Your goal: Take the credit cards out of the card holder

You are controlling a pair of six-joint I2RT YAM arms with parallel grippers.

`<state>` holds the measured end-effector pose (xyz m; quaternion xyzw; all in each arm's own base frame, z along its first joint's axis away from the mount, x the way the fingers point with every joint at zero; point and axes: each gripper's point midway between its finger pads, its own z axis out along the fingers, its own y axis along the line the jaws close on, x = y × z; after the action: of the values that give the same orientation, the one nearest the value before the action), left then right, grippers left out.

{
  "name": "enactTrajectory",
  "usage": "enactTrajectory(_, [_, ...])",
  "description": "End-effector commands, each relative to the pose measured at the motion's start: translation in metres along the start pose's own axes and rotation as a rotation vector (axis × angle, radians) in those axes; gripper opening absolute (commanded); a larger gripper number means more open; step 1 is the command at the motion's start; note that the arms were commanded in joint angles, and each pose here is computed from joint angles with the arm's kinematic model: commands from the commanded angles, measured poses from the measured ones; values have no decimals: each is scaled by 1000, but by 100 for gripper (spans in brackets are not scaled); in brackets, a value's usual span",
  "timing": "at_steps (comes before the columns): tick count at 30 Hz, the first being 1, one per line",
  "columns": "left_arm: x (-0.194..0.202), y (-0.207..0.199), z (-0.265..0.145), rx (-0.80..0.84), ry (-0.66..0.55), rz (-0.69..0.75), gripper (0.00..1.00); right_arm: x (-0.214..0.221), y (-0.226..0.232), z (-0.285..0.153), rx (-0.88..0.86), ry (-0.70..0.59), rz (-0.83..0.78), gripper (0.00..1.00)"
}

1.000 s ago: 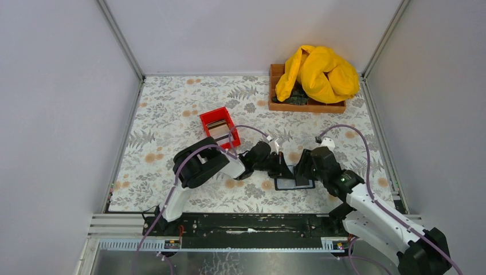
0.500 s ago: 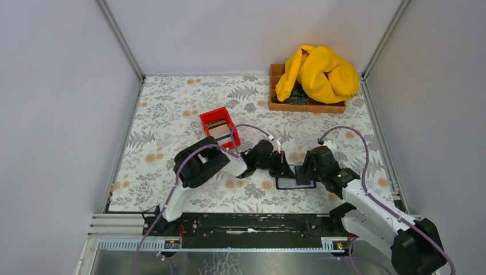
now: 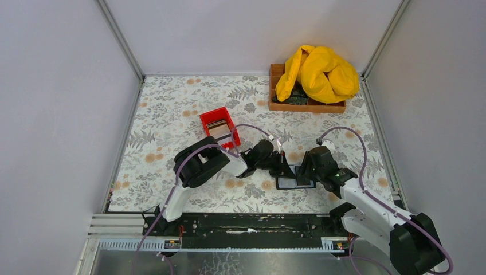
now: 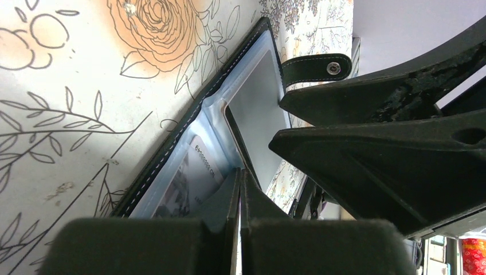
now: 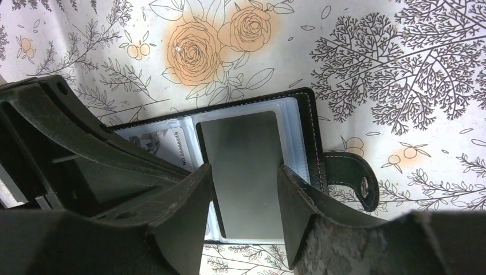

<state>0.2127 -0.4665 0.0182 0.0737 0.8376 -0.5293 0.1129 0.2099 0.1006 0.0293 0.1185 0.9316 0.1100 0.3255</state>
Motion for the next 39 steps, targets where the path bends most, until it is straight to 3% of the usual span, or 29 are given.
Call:
enactTrajectory(1, [13, 35, 1, -102, 38, -24, 0, -9, 0, 2, 10, -31, 14, 54])
enactTrajectory(39, [14, 34, 0, -94, 50, -30, 0, -8, -7, 7, 41, -24, 15, 60])
